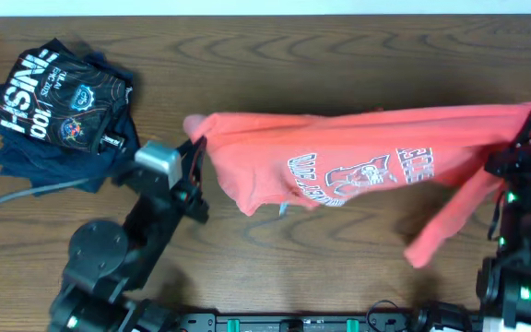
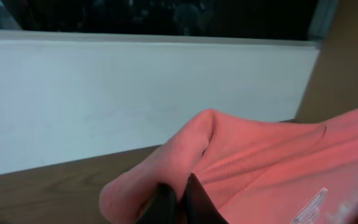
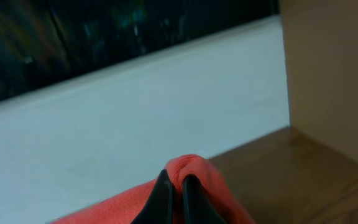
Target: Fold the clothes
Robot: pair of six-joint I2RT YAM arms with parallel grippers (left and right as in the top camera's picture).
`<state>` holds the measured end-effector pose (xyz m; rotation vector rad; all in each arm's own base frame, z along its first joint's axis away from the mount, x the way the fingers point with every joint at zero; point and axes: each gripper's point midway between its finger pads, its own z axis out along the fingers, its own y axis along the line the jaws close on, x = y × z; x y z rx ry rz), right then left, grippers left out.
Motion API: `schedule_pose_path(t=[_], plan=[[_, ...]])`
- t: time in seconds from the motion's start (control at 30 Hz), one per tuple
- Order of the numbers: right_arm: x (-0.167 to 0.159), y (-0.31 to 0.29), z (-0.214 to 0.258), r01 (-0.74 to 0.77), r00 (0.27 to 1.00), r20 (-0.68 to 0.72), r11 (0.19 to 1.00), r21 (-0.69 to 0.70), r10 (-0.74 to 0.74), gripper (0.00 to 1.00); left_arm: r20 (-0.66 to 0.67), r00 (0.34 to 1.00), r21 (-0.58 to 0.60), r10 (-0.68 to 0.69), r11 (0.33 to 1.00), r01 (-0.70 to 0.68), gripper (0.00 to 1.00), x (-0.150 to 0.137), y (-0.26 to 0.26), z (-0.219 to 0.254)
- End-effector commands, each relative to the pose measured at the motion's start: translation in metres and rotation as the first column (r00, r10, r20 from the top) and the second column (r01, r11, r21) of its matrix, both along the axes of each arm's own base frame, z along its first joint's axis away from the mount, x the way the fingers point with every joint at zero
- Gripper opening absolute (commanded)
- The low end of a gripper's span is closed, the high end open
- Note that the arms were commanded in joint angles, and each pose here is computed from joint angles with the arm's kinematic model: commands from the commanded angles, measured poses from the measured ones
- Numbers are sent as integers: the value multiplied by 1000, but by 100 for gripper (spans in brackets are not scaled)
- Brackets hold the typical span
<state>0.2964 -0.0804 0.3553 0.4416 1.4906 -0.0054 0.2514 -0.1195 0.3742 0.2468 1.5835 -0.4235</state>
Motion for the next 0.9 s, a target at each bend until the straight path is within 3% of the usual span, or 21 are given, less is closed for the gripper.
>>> schedule_pose_path(t=[0.0,0.13,0.23,0.37,0.43,0.57,0.6,0.67,0.73,0.8,0.87], plan=[[26,-25,-32,80,990,-112,997,-18,-81,1,13,983,42,181,982,-182,6,34,22,-1],[68,-34,-76,68,976,-206,998,7,-65,1,25,952,22,304,952,-304,6,92,31,-10],[100,-40,-100,58,976,-213,998,17,-53,1,-33,928,-66,372,925,-374,6,144,44,-31],[126,-39,-129,16,961,-276,999,42,-4,2,-158,936,-27,315,946,-323,6,192,31,-75],[133,-38,-141,7,952,-307,999,54,10,15,-199,927,0,317,946,-323,6,209,27,-93],[140,-35,-161,-11,938,-344,996,91,42,28,-250,914,35,320,946,-322,7,230,21,-121],[139,-35,-166,-11,932,-360,995,96,45,34,-264,910,44,321,946,-321,14,233,20,-129],[136,-34,-175,-8,919,-392,994,105,48,43,-302,898,68,320,947,-315,53,232,20,-143],[133,-33,-183,-5,903,-426,994,112,53,55,-384,882,98,274,962,-256,84,221,12,-163],[128,-29,-193,-12,884,-462,992,129,71,62,-479,851,115,213,977,-180,98,206,3,-184],[122,-24,-206,-20,854,-511,988,154,97,68,-597,787,128,157,987,-100,98,183,-6,-210]])
